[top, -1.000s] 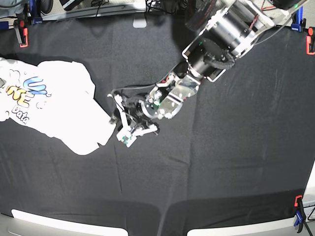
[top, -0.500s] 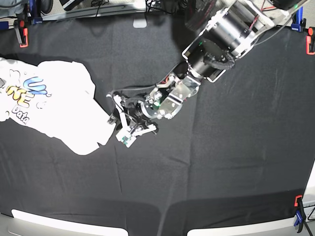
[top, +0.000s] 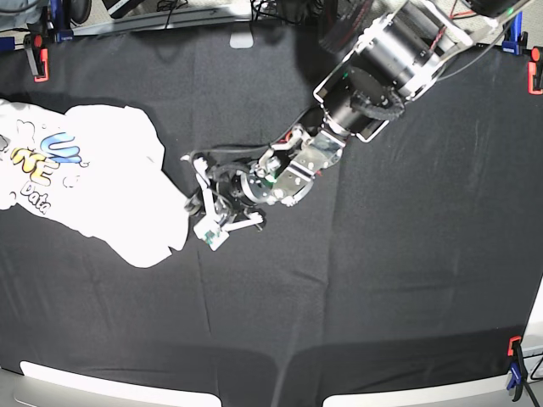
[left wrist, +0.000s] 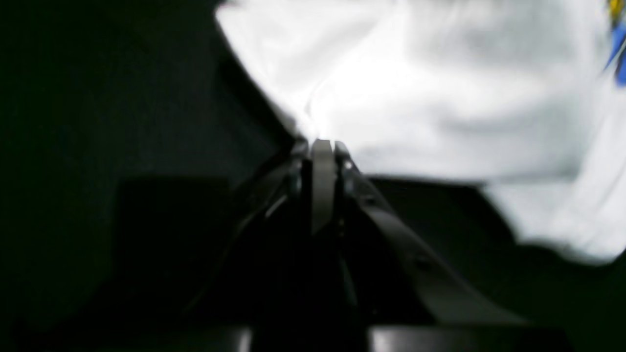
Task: Layout the t-shirt on the table in an organized manner, then fold the t-shirt properly
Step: 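Grasp the shirt edge with the left gripper, then drag the shirt edge outward with the left gripper and release it, then grasp the shirt with the right gripper and shift it, then reach the left gripper to the shirt hem and grasp it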
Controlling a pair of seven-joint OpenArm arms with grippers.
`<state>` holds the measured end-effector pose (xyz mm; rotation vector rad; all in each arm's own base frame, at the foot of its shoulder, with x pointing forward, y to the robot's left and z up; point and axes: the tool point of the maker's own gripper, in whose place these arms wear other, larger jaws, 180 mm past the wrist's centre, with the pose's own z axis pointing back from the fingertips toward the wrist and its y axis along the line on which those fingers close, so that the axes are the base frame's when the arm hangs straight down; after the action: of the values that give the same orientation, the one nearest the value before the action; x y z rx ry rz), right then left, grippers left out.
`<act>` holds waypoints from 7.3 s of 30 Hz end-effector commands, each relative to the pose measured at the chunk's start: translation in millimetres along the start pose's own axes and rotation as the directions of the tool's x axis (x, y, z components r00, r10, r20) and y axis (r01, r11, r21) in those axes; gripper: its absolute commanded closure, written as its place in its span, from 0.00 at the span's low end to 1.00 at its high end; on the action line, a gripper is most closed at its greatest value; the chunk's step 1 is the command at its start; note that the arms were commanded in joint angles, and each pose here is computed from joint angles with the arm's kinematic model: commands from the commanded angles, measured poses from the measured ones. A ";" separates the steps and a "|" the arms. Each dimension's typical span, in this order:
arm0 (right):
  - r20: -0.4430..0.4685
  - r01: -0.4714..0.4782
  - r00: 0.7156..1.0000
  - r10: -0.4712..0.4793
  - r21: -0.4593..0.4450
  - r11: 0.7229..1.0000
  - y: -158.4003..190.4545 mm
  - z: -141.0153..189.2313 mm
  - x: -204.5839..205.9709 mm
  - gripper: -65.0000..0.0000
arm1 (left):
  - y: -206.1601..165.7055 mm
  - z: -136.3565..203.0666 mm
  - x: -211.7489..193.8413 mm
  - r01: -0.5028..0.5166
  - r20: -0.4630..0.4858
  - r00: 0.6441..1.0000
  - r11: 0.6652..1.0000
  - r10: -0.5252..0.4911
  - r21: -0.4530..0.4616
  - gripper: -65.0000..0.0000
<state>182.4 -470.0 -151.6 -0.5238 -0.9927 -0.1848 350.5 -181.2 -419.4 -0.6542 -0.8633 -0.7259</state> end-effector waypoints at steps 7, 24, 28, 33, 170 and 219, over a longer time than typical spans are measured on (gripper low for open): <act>0.064 -0.015 0.998 0.014 0.007 1.000 -1.2 4.2 19.3 0.53 | 20.2 9.3 29.2 0.068 -0.016 0.998 0.995 -0.067 0.078 1.00; 0.082 0.120 0.988 -0.134 0.156 0.980 37.7 2.5 -0.5 0.53 | 36.1 162.8 36.4 0.267 0.036 0.957 0.923 -0.287 0.277 1.00; 0.096 0.161 0.978 -0.186 0.225 0.961 54.0 3.8 -2.8 0.53 | 59.8 199.0 10.1 0.349 -0.096 0.935 0.831 -0.343 0.433 1.00; 0.096 0.150 0.976 -0.194 0.345 0.926 90.6 2.0 -6.7 0.53 | 80.3 233.3 -27.6 0.429 -0.248 0.903 0.719 -0.351 0.547 1.00; -0.344 0.055 0.939 0.023 0.215 0.975 44.5 -14.8 -128.3 1.00 | 2.2 4.4 60.2 -0.476 0.019 0.875 0.867 0.484 -0.148 0.61; -0.340 0.055 0.940 0.022 0.215 0.975 44.5 -15.1 -127.7 1.00 | -58.5 11.1 4.2 -0.555 -0.145 0.832 0.789 0.536 -0.262 0.73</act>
<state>133.3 -445.3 -295.5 -0.2394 -0.6271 -0.1955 298.9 -194.4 -414.6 -1.0455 -0.4410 -0.3272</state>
